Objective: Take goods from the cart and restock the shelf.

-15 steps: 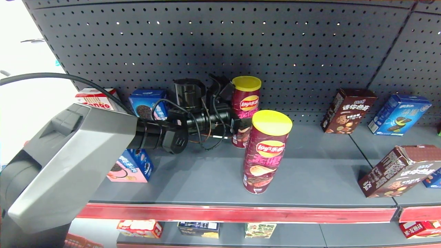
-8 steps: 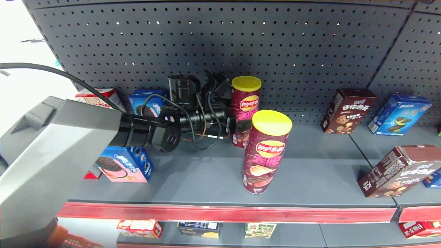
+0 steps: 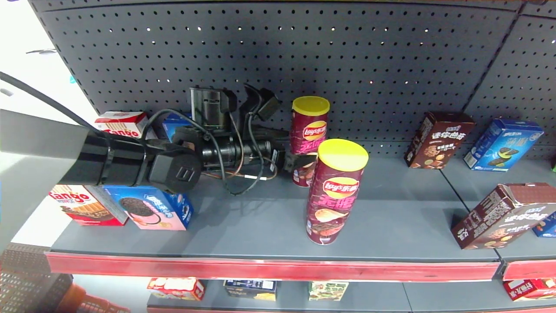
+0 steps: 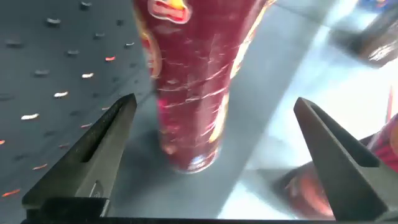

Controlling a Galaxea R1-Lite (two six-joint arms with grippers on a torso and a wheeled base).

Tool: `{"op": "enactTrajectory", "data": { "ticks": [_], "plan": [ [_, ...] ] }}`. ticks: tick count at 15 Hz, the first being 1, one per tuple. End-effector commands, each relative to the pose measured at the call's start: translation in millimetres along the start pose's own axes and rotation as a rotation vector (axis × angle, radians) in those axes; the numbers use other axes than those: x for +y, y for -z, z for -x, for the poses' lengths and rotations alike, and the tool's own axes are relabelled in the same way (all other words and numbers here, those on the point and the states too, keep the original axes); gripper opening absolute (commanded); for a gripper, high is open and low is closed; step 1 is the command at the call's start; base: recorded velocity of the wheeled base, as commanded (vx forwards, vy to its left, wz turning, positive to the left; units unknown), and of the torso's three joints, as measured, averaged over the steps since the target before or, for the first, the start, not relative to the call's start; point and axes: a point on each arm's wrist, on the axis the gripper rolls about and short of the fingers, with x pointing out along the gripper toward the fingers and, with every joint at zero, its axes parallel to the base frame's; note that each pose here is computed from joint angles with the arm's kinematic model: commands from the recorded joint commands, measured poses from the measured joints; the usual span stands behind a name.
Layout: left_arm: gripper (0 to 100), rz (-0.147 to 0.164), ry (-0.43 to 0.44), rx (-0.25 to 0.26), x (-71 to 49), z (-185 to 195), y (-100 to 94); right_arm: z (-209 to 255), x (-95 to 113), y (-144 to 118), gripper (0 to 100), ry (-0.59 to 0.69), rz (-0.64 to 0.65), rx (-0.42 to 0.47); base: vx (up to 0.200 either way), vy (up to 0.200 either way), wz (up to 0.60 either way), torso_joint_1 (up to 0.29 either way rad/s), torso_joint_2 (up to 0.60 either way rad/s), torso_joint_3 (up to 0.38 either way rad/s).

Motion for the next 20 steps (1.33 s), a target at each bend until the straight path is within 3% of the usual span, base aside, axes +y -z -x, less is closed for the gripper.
{"op": "enactTrajectory", "data": {
  "ticks": [1,3,5,6,14,20],
  "plan": [
    [100,-0.038,-0.054,0.025,-0.4,8.1,-4.7,0.0,0.0,0.0,100,-0.001,-0.001,0.0,0.0,0.0,0.0,0.0,0.0,0.0],
    [100,-0.069,-0.072,0.042,-0.1,8.1,-3.4,0.0,0.0,0.0,100,-0.001,0.0,0.0,0.0,0.0,0.0,0.0,0.0,0.0],
    [100,-0.156,-0.116,0.06,1.2,7.5,-2.1,0.0,0.0,0.0,100,-0.001,0.0,0.0,0.0,0.0,0.0,0.0,0.0,0.0],
    [100,-0.17,-0.126,0.065,1.6,7.1,-1.9,0.0,0.0,0.0,100,-0.001,0.0,0.0,0.0,0.0,0.0,0.0,0.0,0.0],
    [100,-0.183,-0.189,0.089,8.1,-2.7,5.7,0.0,0.0,0.0,100,-0.001,-0.001,0.0,0.0,0.0,0.0,0.0,0.0,0.0],
    [100,-0.191,-0.234,0.076,16.7,-10.3,0.9,0.0,0.0,0.0,100,-0.001,0.0,0.0,0.0,0.0,0.0,0.0,0.0,0.0]
  ]
}}
